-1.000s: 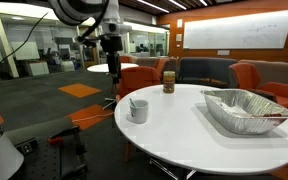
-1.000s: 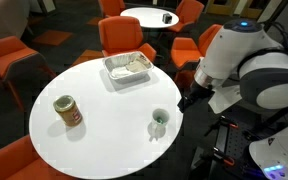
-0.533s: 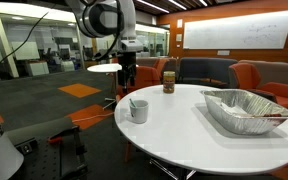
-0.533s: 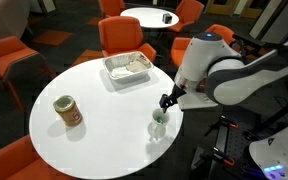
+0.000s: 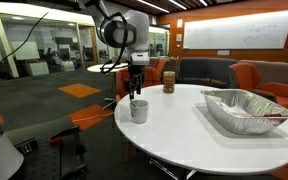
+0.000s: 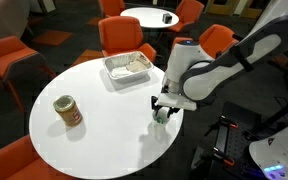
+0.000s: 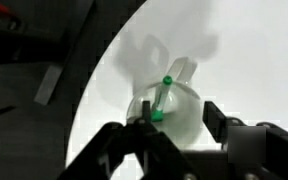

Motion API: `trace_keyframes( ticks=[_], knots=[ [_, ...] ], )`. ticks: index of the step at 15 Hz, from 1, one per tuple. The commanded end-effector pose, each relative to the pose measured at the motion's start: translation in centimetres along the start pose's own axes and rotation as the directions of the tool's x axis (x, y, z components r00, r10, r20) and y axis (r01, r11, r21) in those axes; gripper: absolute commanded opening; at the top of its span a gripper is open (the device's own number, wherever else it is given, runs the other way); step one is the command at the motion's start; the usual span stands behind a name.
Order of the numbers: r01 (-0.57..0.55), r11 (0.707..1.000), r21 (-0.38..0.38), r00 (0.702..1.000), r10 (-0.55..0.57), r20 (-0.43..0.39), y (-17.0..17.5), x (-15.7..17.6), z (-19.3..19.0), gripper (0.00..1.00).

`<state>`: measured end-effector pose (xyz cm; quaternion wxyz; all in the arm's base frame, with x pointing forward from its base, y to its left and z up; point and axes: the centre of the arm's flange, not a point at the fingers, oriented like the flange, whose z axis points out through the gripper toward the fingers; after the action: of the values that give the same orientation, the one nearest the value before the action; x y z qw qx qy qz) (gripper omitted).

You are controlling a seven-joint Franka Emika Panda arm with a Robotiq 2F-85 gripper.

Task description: Remove the green marker from the white mug

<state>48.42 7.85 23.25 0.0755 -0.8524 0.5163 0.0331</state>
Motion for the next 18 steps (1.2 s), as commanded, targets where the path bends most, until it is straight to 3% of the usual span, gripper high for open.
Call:
trace_keyframes(
  ticks=[1,5,8,12,15,18],
  knots=[
    [-0.062,0.998,0.003,0.998,0.062,0.006,-1.5,0.7,1.6,0.61],
    [-0.07,0.997,-0.016,0.997,0.071,0.011,-1.7,1.3,3.0,0.61],
    [-0.073,0.997,-0.034,0.997,0.074,0.018,-1.7,1.5,3.9,0.52],
    [-0.079,0.996,-0.046,0.997,0.08,0.023,-1.8,1.7,4.4,0.55],
    [-0.075,0.997,-0.037,0.997,0.075,0.02,-1.5,1.7,4.4,0.49],
    [-0.068,0.998,-0.011,0.997,0.068,0.021,-1.2,1.6,3.6,0.52]
  ],
)
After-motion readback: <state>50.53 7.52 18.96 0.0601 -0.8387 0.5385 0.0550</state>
